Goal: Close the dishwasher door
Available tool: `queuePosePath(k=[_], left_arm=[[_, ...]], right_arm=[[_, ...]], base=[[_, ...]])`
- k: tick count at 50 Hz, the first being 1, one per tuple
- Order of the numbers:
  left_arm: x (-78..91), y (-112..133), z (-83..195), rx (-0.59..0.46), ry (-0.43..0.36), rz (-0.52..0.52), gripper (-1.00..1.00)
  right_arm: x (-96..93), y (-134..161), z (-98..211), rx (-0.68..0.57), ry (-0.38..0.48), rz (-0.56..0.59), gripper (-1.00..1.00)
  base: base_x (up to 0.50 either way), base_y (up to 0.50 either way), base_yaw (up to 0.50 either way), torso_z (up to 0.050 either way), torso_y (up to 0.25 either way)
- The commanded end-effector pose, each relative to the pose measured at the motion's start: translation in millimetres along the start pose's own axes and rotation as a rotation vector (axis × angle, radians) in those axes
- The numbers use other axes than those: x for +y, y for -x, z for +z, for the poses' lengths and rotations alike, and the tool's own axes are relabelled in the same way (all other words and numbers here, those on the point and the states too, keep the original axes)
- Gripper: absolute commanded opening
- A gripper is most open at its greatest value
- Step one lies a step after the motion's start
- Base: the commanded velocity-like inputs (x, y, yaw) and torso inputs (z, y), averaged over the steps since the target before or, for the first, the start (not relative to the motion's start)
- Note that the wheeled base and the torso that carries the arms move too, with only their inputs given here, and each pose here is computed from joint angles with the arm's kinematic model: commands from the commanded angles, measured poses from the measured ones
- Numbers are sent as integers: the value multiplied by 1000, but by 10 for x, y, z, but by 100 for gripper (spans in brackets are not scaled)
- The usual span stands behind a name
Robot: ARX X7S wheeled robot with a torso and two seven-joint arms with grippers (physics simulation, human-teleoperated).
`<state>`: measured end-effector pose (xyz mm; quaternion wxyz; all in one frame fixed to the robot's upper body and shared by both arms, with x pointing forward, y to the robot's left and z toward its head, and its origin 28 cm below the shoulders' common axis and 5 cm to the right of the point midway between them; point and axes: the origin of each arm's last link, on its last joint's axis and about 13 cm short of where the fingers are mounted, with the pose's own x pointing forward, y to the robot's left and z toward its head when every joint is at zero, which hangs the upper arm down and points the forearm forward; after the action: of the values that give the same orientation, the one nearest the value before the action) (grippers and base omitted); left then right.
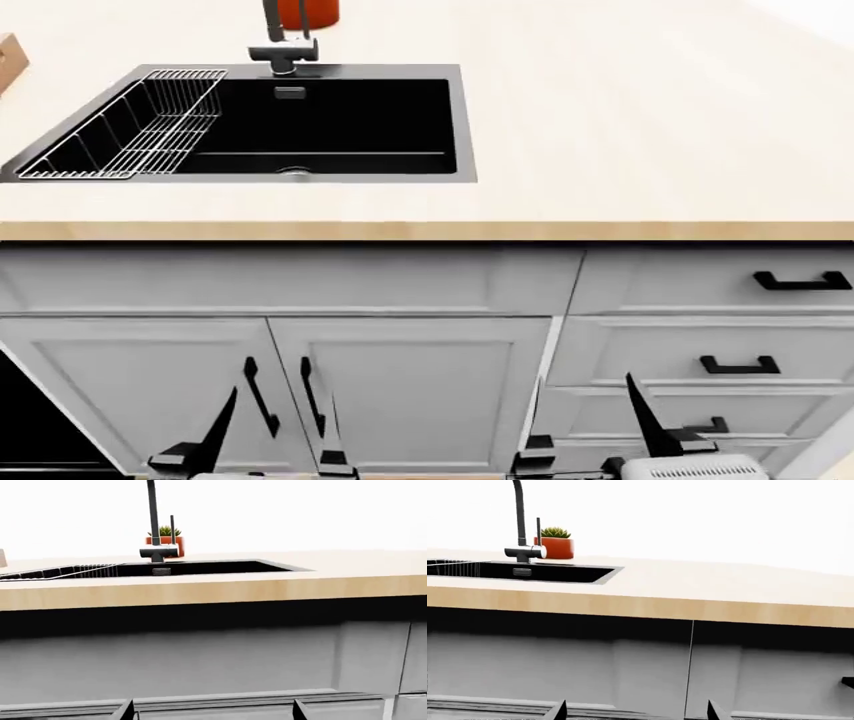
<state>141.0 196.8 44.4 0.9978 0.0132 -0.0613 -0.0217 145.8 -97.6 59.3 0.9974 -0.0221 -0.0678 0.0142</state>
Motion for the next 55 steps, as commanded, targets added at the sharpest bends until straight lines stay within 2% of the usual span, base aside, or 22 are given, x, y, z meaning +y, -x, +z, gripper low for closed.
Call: queuePosePath(k=[1,23,55], left_arm=[[-15,62,24,-4,-17,-4,100],[-88,93,-44,34,1,-37,100],[-41,59,-132,64,27,-26,100]], right_arm=[[23,54,60,-17,11,2,100],[-12,99,-39,9,33,-5,100],[39,86,-98,22,54,-4,100]], base=[[0,0,0,-50,0],[0,0,0,-50,0],[0,0,0,-50,0]])
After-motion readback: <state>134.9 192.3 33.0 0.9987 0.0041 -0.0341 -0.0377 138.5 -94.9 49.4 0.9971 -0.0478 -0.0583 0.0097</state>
